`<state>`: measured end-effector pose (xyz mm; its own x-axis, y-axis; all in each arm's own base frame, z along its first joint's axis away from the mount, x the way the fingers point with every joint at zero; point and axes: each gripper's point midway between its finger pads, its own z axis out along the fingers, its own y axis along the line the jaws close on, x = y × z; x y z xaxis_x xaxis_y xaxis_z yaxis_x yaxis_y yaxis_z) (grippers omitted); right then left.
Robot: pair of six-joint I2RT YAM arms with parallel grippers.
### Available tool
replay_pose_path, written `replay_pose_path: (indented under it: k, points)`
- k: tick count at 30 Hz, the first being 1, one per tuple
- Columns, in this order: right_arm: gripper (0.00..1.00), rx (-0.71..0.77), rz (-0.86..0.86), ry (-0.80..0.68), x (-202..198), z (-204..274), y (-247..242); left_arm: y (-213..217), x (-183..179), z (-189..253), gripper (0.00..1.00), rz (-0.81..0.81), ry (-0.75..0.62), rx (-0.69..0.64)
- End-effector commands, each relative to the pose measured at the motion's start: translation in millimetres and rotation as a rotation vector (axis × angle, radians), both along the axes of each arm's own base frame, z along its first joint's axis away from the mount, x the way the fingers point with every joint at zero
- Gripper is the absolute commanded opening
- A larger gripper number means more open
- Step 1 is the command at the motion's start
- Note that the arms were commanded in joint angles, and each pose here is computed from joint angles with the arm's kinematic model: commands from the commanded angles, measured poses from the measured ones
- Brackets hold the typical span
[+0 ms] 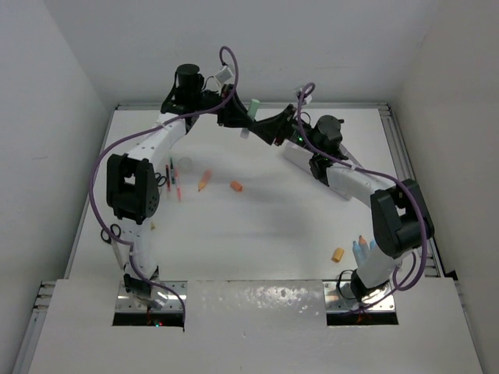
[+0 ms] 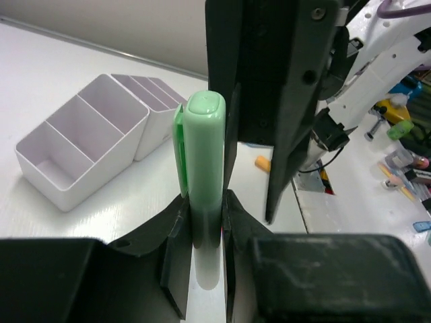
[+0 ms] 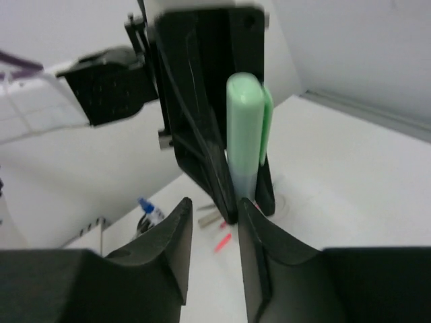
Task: Sort the stationery into containers
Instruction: Close the pen cap on the pen.
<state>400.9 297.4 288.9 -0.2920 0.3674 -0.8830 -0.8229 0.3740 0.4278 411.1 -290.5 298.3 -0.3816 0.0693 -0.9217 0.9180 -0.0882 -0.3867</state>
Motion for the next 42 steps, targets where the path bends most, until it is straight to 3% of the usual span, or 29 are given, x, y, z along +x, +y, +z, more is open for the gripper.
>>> replay_pose_path:
  k: [1, 2, 3, 5, 11, 15, 18, 35, 36, 37, 39, 40, 42]
  points:
    - [0.28, -0.022, 0.151, 0.058, -25.4, -11.1, 19.4, -4.1, -7.4, 56.0, 0.0, 0.021, -0.23, -0.047]
    - [0.28, -0.009, 0.148, 0.052, -25.5, -7.6, 18.5, -4.8, -7.5, 54.5, 0.0, 0.02, -0.227, -0.046]
    - [0.37, 0.001, 0.151, 0.051, -25.6, -5.2, 18.2, -4.7, -7.2, 50.9, 0.0, 0.019, -0.216, -0.04]
    - [0.46, 0.009, 0.156, 0.039, -24.6, 1.9, 17.4, -3.9, -7.0, 49.1, 0.0, 0.02, -0.213, -0.036]
    - [0.53, 0.035, 0.13, -0.029, -18.5, 34.8, -6.0, -3.2, -4.5, 41.9, 0.0, 0.039, -0.211, -0.015]
    - [0.6, -0.072, 0.065, -0.101, -5.1, 40.0, -22.0, -3.3, -4.7, 37.6, 0.0, 0.043, -0.227, 0.002]
    - [0.62, -0.125, 0.046, -0.092, 6.9, 42.7, -24.3, -2.6, -5.6, 34.5, 0.0, 0.043, -0.221, 0.012]
    - [0.61, -0.044, 0.098, -0.074, 41.0, 44.8, 0.7, -10.9, -14.6, 36.2, 0.0, 0.016, -0.236, 0.012]
    - [0.59, -0.044, 0.093, -0.069, 42.3, 43.3, 0.5, -11.6, -14.6, 35.1, 0.0, 0.016, -0.233, 0.014]
    - [0.46, -0.044, 0.093, -0.069, 42.9, 42.4, 0.7, -11.6, -14.3, 35.2, 0.0, 0.017, -0.234, 0.014]
    - [0.31, -0.034, 0.095, -0.066, 41.8, 42.6, 0.7, -11.0, -13.4, 35.0, 0.0, 0.021, -0.233, 0.016]
    - [0.15, -0.027, 0.093, -0.075, 40.5, 46.4, 0.1, -11.1, -13.0, 36.0, 0.0, 0.023, -0.236, 0.015]
    - [0.0, -0.009, 0.083, -0.082, 36.9, 50.1, -2.2, -11.2, -9.5, 34.9, 0.02, 0.043, -0.227, 0.024]
